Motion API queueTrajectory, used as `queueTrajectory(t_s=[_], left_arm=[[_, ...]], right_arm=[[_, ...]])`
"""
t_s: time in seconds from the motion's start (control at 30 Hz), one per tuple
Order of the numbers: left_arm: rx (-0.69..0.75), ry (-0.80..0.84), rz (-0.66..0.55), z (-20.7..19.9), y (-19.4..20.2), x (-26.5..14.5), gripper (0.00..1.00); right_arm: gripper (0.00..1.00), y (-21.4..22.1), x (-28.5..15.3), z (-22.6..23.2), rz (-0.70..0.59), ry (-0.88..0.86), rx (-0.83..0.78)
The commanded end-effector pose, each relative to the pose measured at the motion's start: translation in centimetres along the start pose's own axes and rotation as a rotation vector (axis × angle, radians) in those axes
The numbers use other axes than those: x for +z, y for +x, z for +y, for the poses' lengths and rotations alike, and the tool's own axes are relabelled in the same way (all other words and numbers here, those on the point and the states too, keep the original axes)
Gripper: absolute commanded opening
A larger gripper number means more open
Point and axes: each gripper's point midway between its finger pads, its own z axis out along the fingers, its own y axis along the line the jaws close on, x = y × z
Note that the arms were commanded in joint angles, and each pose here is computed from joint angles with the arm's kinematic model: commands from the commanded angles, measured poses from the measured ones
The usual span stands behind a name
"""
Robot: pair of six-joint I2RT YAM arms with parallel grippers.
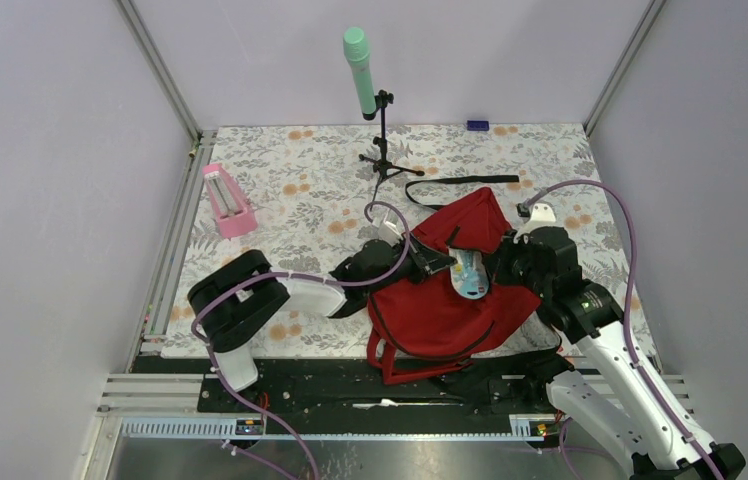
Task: Pack the student bag
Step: Place the stationery in the student bag.
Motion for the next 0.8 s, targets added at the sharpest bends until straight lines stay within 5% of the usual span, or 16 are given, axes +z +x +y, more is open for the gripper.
queueTrajectory(t_s=[0.0, 0.3, 0.77], left_arm=[[0.045, 0.151, -0.158, -5.0, -3.7, 1.2, 0.00], [0.091, 0.153, -0.179, -5.5, -3.9, 3.3, 0.00], [0.172, 0.008, -0.082, -1.8, 1.6, 5.8, 0.00]], right_arm=[[0.00, -1.2, -0.6, 2.2, -0.047, -0.107, 0.017], [0.00, -0.6, -0.2, 2.6, -0.020, -0.133, 0.014], [0.00, -0.8, 1.4, 2.9, -0.010, -0.137, 0.018]])
